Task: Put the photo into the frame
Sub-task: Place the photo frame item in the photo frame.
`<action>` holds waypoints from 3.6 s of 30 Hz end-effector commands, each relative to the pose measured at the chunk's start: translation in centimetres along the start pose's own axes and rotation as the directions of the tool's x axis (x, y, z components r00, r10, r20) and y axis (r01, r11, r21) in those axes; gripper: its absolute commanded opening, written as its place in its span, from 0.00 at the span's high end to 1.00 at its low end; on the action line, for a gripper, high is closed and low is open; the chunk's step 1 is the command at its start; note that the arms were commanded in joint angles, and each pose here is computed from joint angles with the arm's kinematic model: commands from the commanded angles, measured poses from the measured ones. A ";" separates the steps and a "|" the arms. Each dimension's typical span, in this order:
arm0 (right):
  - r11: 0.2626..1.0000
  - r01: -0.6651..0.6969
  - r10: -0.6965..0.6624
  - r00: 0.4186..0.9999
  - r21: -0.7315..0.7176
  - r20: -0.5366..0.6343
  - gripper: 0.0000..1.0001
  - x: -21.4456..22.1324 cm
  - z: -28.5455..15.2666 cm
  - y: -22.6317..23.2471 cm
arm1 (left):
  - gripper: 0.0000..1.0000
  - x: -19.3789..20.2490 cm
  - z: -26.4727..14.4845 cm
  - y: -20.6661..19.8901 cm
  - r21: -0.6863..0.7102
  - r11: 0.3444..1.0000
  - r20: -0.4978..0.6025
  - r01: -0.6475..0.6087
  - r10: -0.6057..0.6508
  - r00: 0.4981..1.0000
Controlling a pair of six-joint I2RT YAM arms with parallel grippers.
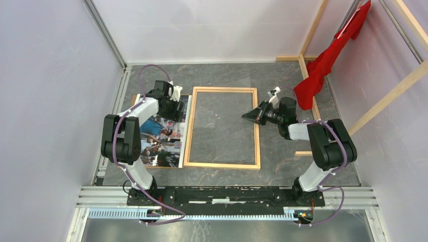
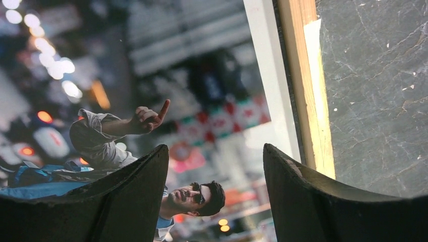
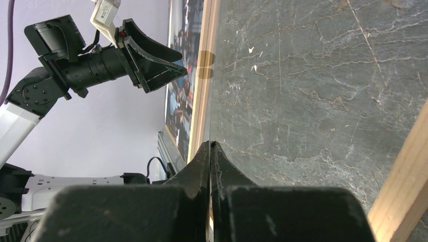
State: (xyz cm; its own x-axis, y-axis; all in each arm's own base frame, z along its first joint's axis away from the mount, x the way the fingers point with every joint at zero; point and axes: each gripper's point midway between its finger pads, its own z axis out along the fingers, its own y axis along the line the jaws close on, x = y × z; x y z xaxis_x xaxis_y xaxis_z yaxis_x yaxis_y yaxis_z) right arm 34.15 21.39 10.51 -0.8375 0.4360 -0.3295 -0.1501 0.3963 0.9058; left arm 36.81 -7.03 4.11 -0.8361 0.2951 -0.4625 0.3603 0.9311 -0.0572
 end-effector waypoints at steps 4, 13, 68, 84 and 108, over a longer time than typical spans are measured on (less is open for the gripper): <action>1.000 0.017 -0.017 1.000 -0.009 0.003 1.00 0.2 -0.4 -0.6 | 0.25 -1.7 -0.8 -0.1 -0.017 1.000 0.055 0.005 -0.004 0.998; 1.000 0.005 -0.005 1.000 -0.002 0.008 1.00 0.3 -0.5 -1.1 | 0.25 -1.4 -0.6 -0.5 -0.020 1.000 0.045 -0.006 0.007 0.999; 0.921 0.200 -0.173 0.979 -0.334 0.108 1.00 -0.9 -1.8 9.5 | 0.36 -0.6 1.6 -2.2 0.014 0.999 0.010 -0.033 0.033 0.999; 0.942 0.116 -0.094 0.992 -0.316 0.084 1.00 -0.8 -0.7 7.8 | 0.37 -0.4 1.6 -2.4 0.018 0.999 0.006 -0.041 0.041 0.999; 0.878 0.122 -0.099 0.992 -0.462 0.073 1.00 -0.8 -0.6 13.4 | 0.44 -1.3 1.2 -2.6 0.036 0.999 0.023 -0.019 0.018 1.000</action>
State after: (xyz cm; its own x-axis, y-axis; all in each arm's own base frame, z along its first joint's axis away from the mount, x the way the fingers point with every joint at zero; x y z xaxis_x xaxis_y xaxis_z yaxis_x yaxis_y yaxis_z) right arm 32.17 25.39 20.02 -0.8167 0.4410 -0.3721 -0.3781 0.0781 0.9225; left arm 36.50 -9.50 3.01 -0.8170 0.3569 -0.4529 0.4208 0.9060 -0.0452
